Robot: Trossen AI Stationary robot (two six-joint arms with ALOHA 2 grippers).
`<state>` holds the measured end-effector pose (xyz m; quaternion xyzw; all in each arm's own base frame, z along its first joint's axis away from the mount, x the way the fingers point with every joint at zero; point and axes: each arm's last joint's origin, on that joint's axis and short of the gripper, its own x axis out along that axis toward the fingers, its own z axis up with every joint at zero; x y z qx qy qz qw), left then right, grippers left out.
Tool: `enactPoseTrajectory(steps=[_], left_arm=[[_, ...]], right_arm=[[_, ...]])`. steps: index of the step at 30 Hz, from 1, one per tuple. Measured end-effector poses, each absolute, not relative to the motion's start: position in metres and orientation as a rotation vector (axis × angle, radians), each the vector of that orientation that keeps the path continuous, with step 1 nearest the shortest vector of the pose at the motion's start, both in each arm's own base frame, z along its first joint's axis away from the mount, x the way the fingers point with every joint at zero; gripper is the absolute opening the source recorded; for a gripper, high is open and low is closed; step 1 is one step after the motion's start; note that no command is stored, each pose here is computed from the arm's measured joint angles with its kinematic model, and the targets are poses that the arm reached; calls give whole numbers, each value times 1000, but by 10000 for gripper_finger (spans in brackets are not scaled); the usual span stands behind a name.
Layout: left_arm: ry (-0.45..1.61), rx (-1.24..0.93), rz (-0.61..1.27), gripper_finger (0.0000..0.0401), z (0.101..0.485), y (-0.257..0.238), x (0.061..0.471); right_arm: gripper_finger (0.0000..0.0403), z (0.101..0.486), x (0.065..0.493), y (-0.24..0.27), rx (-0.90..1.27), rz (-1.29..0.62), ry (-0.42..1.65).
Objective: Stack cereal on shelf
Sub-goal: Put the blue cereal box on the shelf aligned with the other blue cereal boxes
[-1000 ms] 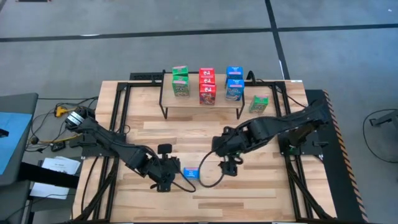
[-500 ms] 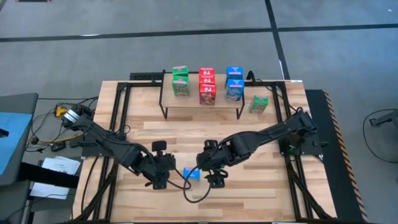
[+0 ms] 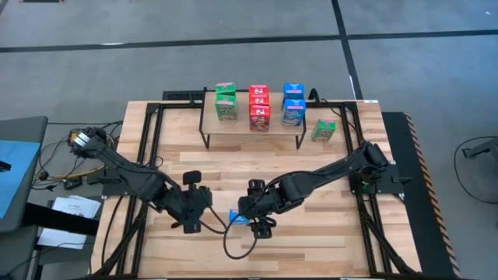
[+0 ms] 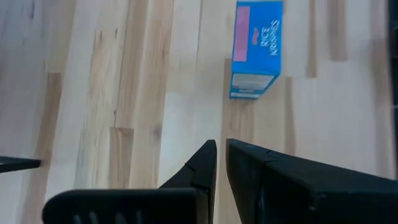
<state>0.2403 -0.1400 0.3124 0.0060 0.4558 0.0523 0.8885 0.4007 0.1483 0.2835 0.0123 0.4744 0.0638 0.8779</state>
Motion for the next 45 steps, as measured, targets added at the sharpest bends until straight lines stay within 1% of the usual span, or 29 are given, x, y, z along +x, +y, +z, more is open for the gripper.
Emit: enactPoseTrajectory(steps=[4, 10, 14, 20, 26, 29, 35, 45], left_arm=[[897, -30, 101, 25, 327, -133, 230], [844, -87, 95, 25, 343, -125, 217], [828, -98, 91, 25, 347, -122, 213], [829, -97, 91, 25, 347, -123, 213], [832, -97, 91, 25, 346, -123, 214], [831, -98, 91, 25, 346, -123, 214], [831, -98, 91, 25, 346, -123, 214], [832, -95, 90, 25, 346, -123, 214]], right_arm=[[359, 284, 401, 150, -2, 85, 962], [359, 286, 402, 155, 2, 99, 931], [359, 275, 406, 157, -15, 76, 943], [359, 257, 414, 163, -34, 59, 958], [359, 251, 419, 165, -33, 58, 951], [359, 245, 419, 164, -43, 52, 981], [358, 247, 420, 162, -25, 28, 968], [341, 246, 419, 160, -29, 10, 984]])
